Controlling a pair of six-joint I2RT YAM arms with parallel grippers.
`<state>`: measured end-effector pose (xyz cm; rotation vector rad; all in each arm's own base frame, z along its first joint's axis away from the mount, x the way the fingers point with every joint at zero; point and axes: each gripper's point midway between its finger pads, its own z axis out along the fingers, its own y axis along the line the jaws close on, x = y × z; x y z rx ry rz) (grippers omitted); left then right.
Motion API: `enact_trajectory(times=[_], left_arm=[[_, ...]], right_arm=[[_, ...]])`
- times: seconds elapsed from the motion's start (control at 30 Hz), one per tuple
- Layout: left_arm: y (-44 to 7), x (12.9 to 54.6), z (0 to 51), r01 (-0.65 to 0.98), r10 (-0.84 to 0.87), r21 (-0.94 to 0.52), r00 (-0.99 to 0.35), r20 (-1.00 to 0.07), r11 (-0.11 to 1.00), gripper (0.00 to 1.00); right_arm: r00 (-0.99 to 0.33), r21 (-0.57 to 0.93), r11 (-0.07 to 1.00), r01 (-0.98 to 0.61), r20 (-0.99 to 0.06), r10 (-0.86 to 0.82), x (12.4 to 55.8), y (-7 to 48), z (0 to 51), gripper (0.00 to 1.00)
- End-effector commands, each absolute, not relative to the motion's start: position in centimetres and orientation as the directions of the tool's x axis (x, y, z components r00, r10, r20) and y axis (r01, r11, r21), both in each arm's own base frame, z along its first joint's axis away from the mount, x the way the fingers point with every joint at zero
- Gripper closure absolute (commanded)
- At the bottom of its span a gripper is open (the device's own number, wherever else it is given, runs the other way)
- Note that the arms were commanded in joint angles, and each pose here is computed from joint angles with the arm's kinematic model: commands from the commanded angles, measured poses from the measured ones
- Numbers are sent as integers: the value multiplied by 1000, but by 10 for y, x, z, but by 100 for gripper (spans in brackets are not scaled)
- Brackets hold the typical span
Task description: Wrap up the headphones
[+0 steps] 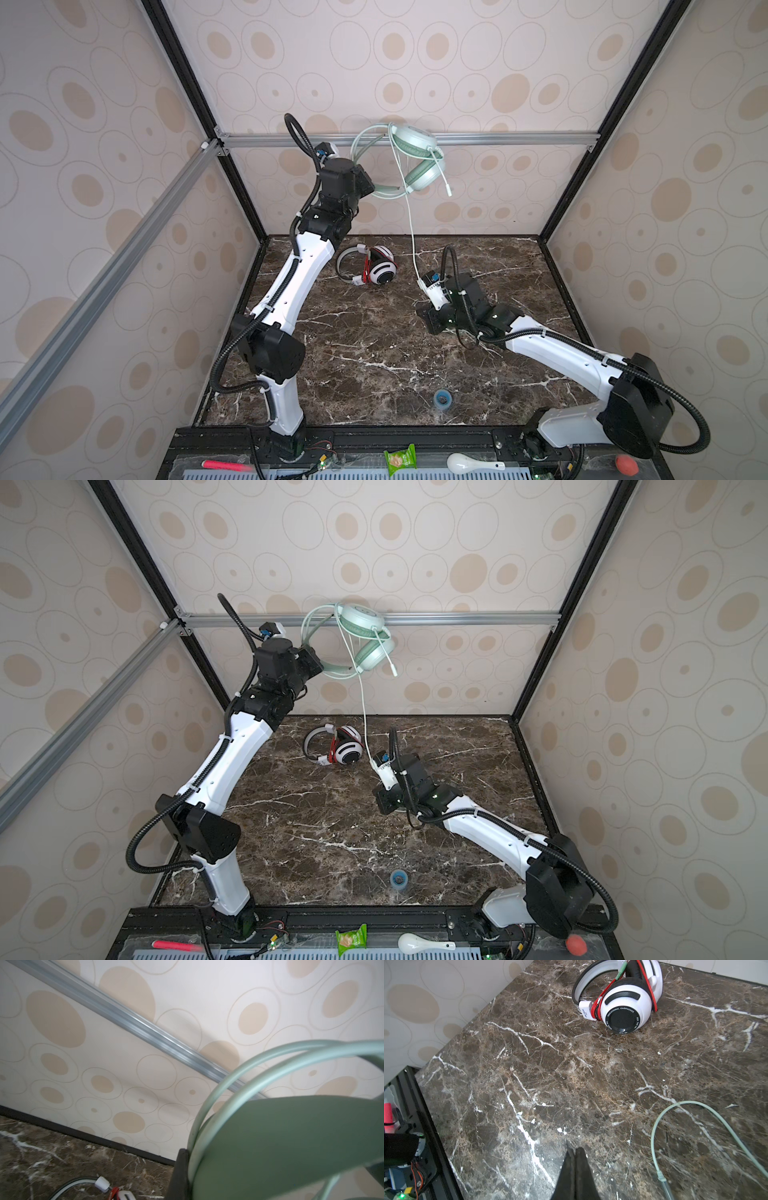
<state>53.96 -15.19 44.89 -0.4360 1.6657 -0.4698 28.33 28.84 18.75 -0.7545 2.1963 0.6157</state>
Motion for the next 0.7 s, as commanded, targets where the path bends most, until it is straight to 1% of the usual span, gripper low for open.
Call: enact_trajectory(times=[0.0, 0.17, 0.27, 0.43, 0.57, 0.67], left_arm=[[-122, 529, 499, -70, -503, -504, 26, -864, 861, 100], [-109, 534, 475, -183, -366, -361, 5, -930, 915, 100], [-109, 535, 464, -223, -291, -281, -14, -957, 934, 100], [-121, 531, 448, -266, -150, -128, -63, -987, 956, 100], [-133, 526, 435, -279, -60, -29, -103, -993, 960, 100], [-148, 520, 426, -275, 36, 74, -138, -990, 959, 100]], right_arm=[[-521, 94, 707, -701, -744, -418, 268, 282, 199, 100], [-493, 81, 699, -711, -765, -413, 260, 281, 220, 100], [-463, 45, 691, -721, -774, -432, 260, 280, 234, 100], [-404, -36, 674, -738, -777, -483, 263, 277, 261, 100], [-343, -108, 659, -745, -784, -517, 268, 274, 285, 100], [-300, -172, 642, -747, -774, -557, 272, 271, 300, 100]])
